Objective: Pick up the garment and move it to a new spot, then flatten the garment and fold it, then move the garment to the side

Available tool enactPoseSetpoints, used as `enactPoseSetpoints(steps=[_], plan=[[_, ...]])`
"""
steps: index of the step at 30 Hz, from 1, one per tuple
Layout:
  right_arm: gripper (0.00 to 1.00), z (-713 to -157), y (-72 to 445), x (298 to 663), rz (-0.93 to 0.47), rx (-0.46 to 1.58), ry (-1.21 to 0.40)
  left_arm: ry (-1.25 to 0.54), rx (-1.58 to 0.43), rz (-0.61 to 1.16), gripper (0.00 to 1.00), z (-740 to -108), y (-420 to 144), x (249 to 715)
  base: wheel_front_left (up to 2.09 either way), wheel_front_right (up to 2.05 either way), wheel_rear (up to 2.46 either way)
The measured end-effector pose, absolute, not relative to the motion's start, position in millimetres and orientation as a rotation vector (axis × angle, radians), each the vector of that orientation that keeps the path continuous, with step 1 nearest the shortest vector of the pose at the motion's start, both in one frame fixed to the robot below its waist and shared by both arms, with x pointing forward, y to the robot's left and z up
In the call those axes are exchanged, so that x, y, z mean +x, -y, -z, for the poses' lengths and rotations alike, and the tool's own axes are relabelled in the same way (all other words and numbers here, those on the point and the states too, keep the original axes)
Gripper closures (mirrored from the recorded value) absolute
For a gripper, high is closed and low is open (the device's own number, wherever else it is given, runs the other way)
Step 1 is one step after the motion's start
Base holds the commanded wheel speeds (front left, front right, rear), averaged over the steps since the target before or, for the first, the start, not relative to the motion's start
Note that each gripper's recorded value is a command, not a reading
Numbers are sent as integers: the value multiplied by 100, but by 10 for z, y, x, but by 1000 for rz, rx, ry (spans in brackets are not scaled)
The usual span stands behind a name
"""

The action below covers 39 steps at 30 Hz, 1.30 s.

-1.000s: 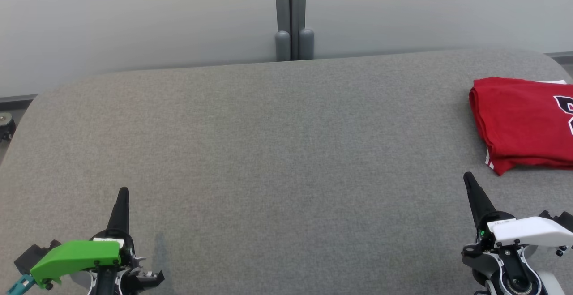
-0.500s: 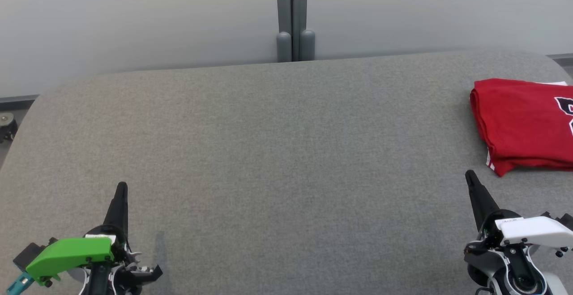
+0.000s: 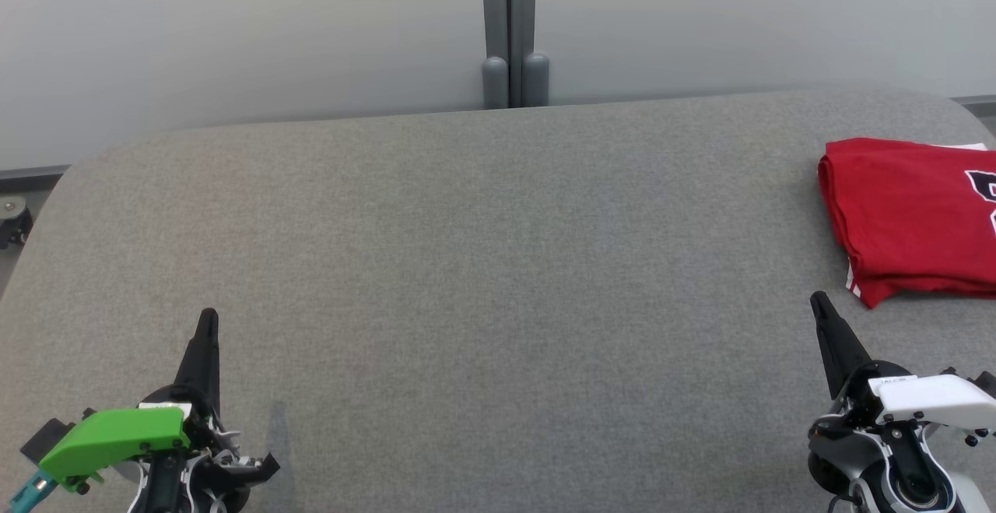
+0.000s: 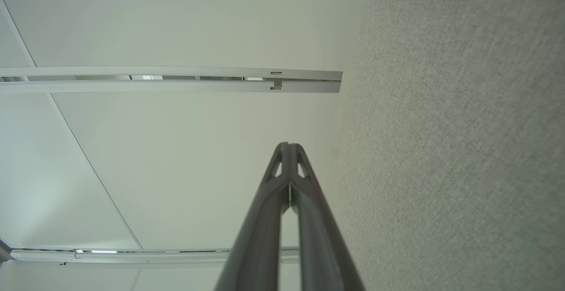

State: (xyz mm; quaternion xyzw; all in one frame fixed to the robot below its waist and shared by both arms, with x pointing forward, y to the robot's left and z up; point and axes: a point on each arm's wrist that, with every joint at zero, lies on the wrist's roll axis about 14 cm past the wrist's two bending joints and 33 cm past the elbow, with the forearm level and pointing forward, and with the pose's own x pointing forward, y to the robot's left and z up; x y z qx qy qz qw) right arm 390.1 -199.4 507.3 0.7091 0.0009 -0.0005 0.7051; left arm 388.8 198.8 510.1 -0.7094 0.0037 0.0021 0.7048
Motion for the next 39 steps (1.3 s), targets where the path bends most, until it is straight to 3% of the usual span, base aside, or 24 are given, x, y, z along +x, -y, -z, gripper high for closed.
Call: enactPoseSetpoints(steps=[39], plan=[[100, -5074, 1994, 3901, 1, 1576, -1, -8, -1577, -5, 100, -5102, -1991, 3888, 0, 0, 0]])
